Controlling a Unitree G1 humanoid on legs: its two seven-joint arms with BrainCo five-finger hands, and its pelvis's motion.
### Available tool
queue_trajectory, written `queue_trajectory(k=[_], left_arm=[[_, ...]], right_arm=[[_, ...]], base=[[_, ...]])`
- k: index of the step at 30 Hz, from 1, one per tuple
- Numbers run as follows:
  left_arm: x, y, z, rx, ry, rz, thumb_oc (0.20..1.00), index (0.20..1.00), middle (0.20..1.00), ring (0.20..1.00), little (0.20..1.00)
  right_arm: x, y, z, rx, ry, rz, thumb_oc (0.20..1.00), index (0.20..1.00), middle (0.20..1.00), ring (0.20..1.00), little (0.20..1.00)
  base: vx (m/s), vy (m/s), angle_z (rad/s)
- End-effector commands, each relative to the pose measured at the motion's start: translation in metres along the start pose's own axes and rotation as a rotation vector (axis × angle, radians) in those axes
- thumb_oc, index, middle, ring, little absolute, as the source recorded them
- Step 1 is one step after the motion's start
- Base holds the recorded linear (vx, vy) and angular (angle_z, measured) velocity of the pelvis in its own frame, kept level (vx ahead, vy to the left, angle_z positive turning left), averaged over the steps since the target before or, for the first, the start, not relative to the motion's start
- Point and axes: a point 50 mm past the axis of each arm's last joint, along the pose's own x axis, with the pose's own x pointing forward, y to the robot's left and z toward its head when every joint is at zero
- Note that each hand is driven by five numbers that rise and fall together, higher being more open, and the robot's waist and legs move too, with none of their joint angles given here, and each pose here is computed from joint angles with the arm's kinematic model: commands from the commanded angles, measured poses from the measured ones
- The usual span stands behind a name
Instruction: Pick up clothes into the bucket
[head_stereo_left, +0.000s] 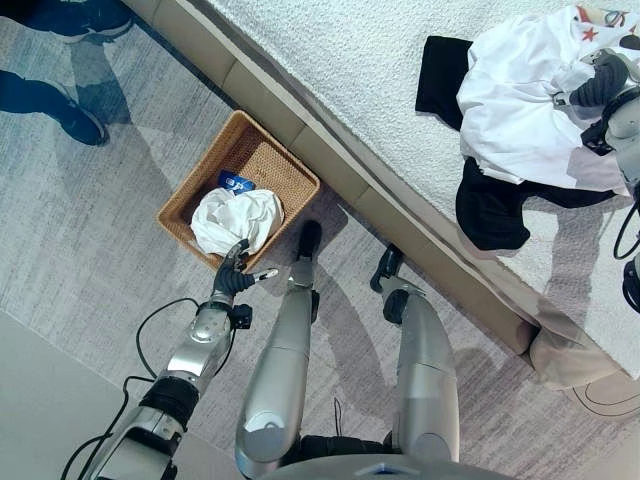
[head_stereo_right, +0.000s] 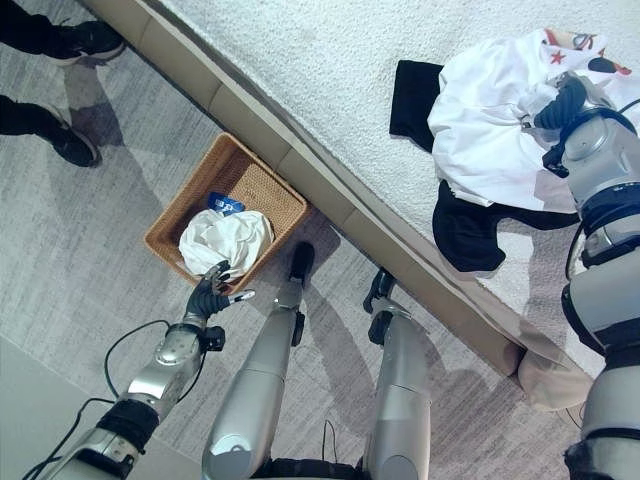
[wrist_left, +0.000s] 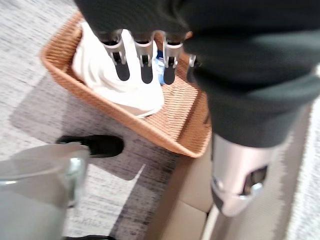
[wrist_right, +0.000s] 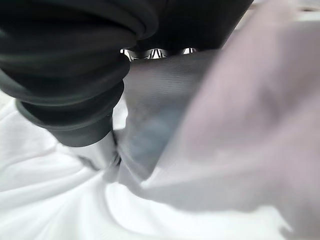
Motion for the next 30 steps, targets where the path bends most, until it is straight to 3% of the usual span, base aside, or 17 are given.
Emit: queue_trajectory(k=[1,7,11,18,30], left_arm=[[-0.001,-0.008,0.005,-0.023,-0.037,-0.021,1.0,1.0,1.0,1.0,1.0],[0.002,-0.006,0.011,-0.017,-0.059,-0.009,1.0,1.0,1.0,1.0,1.0],[0.002,0.002,0.014,-0.011,-0.073,0.022,1.0,1.0,1.0,1.0,1.0],[-0.003,0.021,0.018,0.009,-0.102,0.076,1.0,1.0,1.0,1.0,1.0],[-0.014,0.036,0.024,0.005,-0.151,0.077,1.0,1.0,1.0,1.0,1.0]], right_arm=[[-0.003,-0.014,-0.016,-0.044,0.032,-0.019,0.2,0.2,0.2,0.2,0.2],[-0.004,-0.035,0.001,0.042,-0.044,-0.137,0.2,0.2,0.2,0.2,0.2],[-0.012,-0.067,0.039,0.08,-0.221,-0.271,0.2,0.2,0.2,0.2,0.2],[-0.038,-0.115,0.058,0.137,-0.377,-0.509,0.2,0.2,0.2,0.2,0.2],[-0.06,-0.12,0.047,0.246,-0.477,-0.617,0.2,0.2,0.2,0.2,0.2]], base=[[0.0,0.0,0.0],[-0.01,0.019,-0.03],[-0.04,0.055,-0.19],[0.01,0.046,-0.23],[0.06,0.016,-0.17]])
